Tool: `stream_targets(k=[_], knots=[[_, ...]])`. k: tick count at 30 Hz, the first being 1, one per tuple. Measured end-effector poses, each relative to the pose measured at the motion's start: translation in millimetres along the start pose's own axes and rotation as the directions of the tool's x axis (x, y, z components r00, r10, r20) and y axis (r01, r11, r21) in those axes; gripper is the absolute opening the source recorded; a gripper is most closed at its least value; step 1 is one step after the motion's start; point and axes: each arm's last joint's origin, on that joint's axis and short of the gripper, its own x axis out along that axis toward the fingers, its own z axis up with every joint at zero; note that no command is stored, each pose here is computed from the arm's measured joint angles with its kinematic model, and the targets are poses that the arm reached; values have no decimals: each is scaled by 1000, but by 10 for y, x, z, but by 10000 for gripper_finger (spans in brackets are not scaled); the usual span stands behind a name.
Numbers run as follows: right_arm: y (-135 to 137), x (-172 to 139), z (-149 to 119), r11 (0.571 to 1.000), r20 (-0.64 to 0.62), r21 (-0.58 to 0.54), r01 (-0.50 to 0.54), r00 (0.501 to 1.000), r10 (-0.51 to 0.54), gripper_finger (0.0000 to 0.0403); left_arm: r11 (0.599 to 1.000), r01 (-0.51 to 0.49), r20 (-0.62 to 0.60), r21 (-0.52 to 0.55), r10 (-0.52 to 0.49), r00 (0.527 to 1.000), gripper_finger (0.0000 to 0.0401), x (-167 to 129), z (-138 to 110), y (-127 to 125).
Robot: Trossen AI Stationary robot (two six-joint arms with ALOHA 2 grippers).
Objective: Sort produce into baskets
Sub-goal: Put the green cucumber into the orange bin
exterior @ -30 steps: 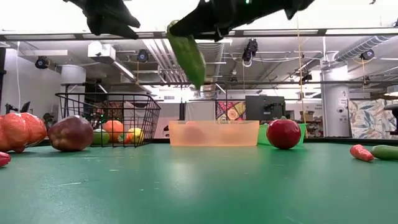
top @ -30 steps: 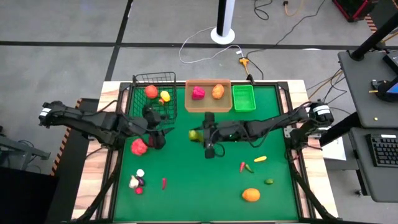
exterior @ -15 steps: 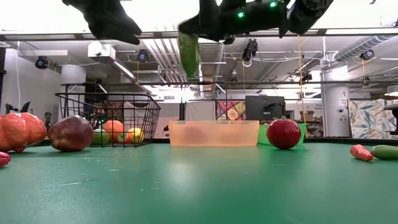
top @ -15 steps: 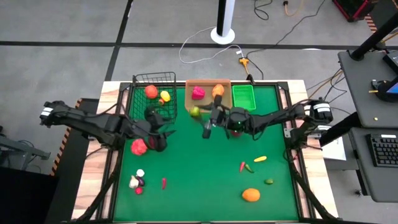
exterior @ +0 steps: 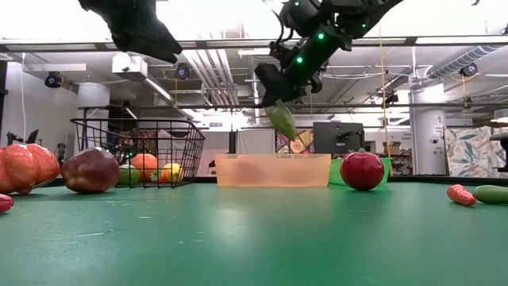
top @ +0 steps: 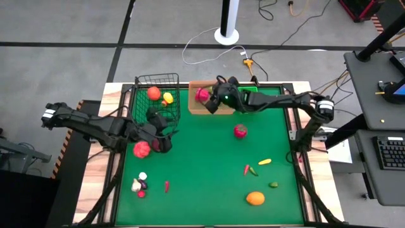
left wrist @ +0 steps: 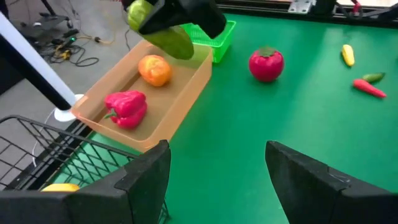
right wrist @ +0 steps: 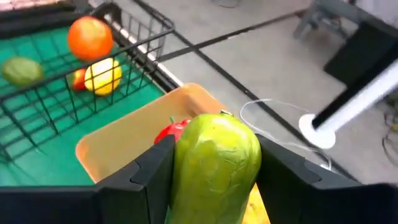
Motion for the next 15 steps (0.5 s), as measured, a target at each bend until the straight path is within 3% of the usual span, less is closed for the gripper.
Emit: stream_targets(k=[4, 10, 15], knots=[[-99, 61, -9, 993, -25, -106, -57, 998, 55, 187, 1000, -6, -12, 4, 6, 1000, 245, 0, -14, 5], [-288, 134, -99, 976, -122, -208, -60, 992, 35, 187, 999, -35, -45, -8, 35, 998, 245, -3, -56, 25], [-365, 170, -134, 971, -161, -190, -144, 980, 114, 187, 999, -35, -39, -20, 34, 999, 245, -2, -50, 23]])
